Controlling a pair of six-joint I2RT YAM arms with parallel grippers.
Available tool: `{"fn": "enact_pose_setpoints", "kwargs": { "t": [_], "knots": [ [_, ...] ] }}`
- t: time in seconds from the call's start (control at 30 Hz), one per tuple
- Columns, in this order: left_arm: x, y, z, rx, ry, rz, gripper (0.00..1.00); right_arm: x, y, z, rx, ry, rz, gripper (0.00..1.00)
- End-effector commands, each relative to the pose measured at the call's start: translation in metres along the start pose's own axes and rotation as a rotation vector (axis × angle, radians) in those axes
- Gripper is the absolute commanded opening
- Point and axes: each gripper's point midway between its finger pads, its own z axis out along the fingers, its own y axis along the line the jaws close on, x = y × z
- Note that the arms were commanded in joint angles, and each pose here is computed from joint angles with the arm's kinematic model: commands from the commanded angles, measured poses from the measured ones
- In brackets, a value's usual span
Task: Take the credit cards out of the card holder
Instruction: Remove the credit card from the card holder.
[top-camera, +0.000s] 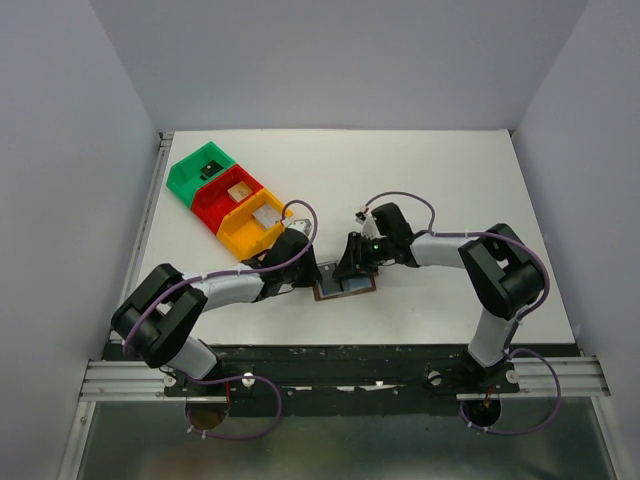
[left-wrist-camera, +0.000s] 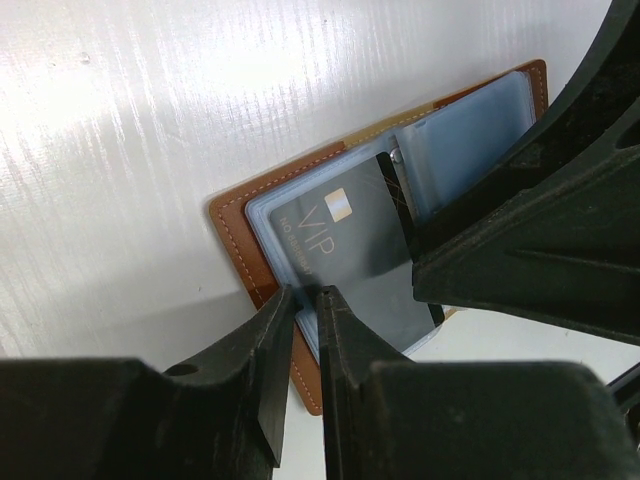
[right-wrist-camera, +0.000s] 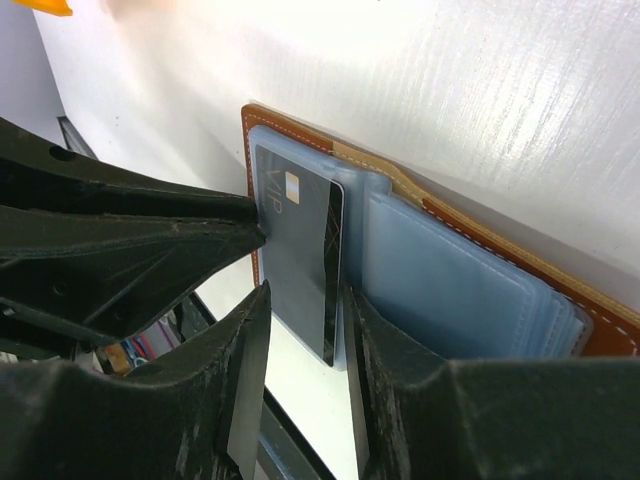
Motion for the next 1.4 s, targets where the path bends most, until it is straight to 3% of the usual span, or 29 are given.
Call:
{"fn": "enact_pose_setpoints", "kwargs": {
  "t": [0.0, 0.4, 1.37],
  "knots": [
    [0.009, 0.008, -0.002, -0.031, 0.014, 0.001, 0.28, -0.003, 0.009, -0.002, -0.059, -0.019, 0.002, 0.42],
    [0.009, 0.007, 0.002, -0.028, 0.019, 0.008, 0.29, 0.000, 0.014, 0.004, -0.123, -0.001, 0.018, 0.41],
    [0.011, 0.009, 0.001, -0.029, 0.016, -0.004, 0.29, 0.012, -0.014, 0.012, -0.031, 0.045, 0.036, 0.42]
  ]
}}
